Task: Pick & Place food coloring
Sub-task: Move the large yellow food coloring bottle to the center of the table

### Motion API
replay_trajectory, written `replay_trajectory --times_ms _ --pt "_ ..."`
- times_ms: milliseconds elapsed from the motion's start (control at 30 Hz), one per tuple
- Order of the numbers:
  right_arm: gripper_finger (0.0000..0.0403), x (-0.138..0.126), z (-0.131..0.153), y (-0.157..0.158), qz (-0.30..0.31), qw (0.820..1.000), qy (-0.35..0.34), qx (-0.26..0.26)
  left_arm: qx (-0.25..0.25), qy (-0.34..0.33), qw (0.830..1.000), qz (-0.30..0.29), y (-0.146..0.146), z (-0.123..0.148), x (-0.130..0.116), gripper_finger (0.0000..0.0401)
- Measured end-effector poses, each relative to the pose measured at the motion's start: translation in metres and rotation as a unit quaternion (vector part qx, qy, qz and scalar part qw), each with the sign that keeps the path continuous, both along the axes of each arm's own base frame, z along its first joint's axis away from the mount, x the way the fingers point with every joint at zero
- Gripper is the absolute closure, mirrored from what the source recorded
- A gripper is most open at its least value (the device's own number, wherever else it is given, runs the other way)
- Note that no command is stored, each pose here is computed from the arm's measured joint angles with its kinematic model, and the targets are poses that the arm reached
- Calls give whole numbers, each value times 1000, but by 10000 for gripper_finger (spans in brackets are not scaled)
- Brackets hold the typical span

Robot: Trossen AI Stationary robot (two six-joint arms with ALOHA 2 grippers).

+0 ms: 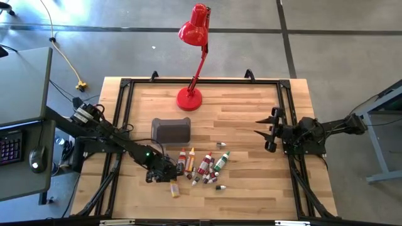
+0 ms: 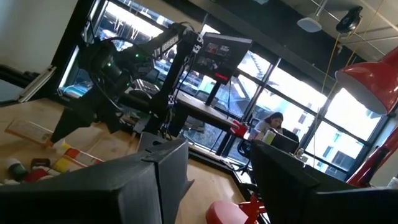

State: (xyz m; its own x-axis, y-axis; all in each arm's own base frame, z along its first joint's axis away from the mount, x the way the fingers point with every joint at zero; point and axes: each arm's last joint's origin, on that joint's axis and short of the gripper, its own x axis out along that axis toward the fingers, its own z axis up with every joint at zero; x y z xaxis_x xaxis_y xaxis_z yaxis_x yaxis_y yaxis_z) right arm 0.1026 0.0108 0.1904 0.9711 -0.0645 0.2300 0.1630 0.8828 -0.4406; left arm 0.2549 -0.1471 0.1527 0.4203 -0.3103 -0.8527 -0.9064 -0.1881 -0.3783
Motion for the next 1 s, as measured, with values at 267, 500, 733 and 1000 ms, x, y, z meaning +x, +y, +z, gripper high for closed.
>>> replay_trajectory --times_ms 267,500,733,1000 --pt "234 0 -1 0 0 1000 3 -1 26 37 999 3 4 -7 -6 250" --pt "234 0 -1 0 0 1000 3 -1 51 50 997 -38 6 -7 -10 250" --pt "234 0 -1 0 0 1000 4 -1 52 52 996 -54 6 -7 -11 254" --pt "234 0 -1 0 0 1000 4 -1 56 47 994 -77 6 -7 -12 298"
